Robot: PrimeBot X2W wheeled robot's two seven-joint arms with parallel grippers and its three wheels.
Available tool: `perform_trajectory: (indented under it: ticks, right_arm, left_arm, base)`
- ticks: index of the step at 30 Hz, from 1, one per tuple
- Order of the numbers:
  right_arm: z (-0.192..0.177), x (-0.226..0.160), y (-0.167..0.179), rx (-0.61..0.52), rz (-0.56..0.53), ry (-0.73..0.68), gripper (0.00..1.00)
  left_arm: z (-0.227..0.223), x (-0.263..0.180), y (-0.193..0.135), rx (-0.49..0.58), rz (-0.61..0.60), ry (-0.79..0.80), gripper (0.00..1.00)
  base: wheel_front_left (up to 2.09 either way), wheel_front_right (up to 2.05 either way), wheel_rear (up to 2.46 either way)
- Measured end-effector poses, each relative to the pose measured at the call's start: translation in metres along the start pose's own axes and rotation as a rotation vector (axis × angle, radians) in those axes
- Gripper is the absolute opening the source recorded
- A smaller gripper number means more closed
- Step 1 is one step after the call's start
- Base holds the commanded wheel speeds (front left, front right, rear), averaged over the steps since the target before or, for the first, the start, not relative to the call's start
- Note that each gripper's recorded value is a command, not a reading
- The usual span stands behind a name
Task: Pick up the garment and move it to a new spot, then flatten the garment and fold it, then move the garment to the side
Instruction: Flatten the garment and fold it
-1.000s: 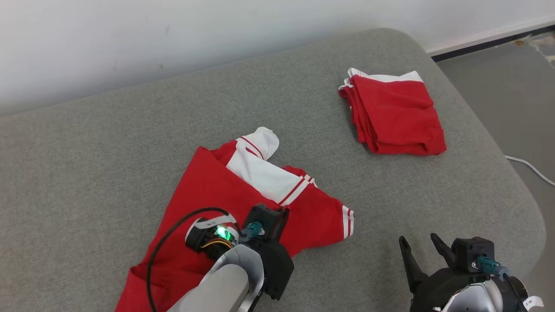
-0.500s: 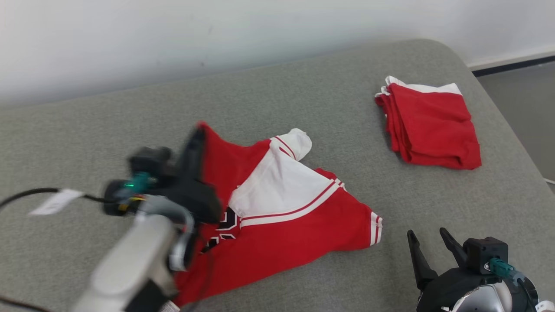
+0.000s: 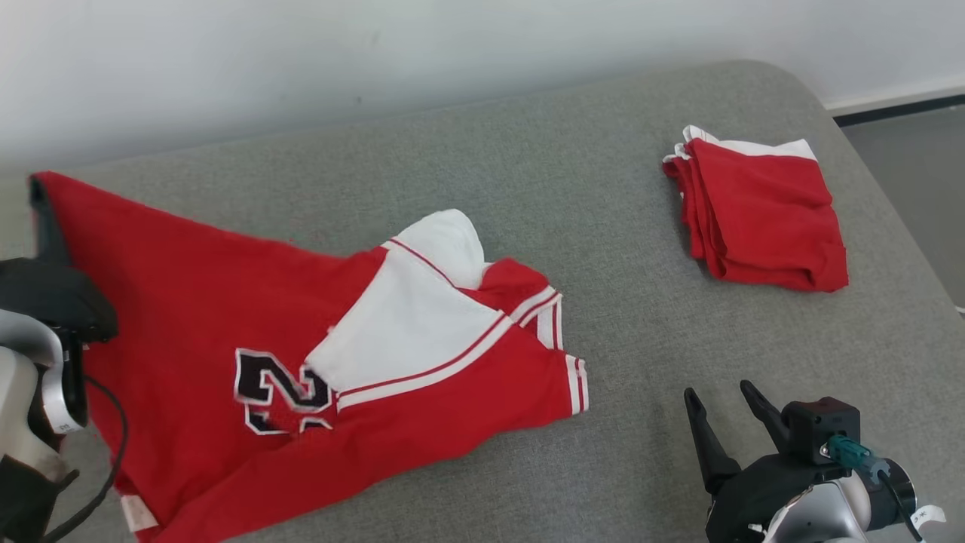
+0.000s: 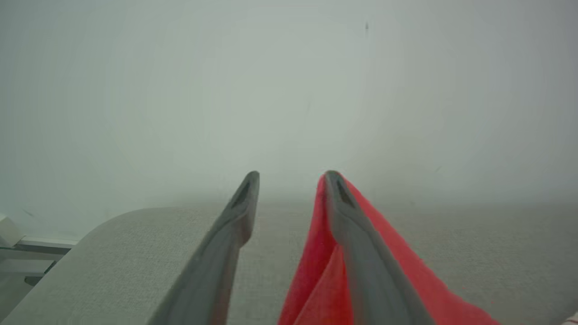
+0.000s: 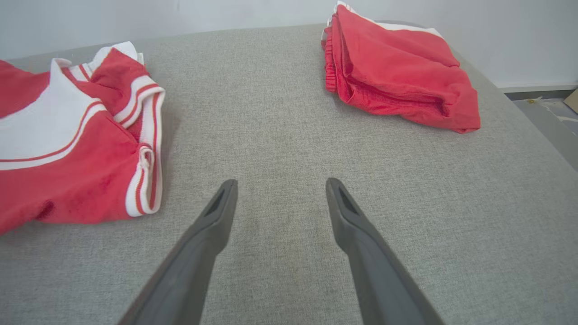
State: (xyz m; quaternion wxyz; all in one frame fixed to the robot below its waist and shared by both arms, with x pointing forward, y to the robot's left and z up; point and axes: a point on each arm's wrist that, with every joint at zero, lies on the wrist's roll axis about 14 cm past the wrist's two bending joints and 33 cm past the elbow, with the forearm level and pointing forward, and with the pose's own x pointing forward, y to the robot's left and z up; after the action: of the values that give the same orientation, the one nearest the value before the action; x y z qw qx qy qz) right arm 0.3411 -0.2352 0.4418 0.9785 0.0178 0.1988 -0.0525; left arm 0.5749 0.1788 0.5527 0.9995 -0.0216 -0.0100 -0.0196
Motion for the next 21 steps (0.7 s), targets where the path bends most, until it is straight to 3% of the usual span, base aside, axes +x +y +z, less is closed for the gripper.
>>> perform_trajectory:
  ticks: [11,21]
  right_arm:
    - [-0.001,0.001,-0.010,-0.005,-0.021,0.012,1.00]
    - [0.010,0.003,0.010,-0.038,0.046,-0.009,1.00]
  left_arm:
    - [-0.060,-0.024,0.013,-0.088,0.093,0.137,1.00]
    - [-0.124,-0.110,0.046,-0.182,0.247,0.295,1.00]
  base:
    - [0.00,0.00,0.00]
    - [0.00,0.00,0.00]
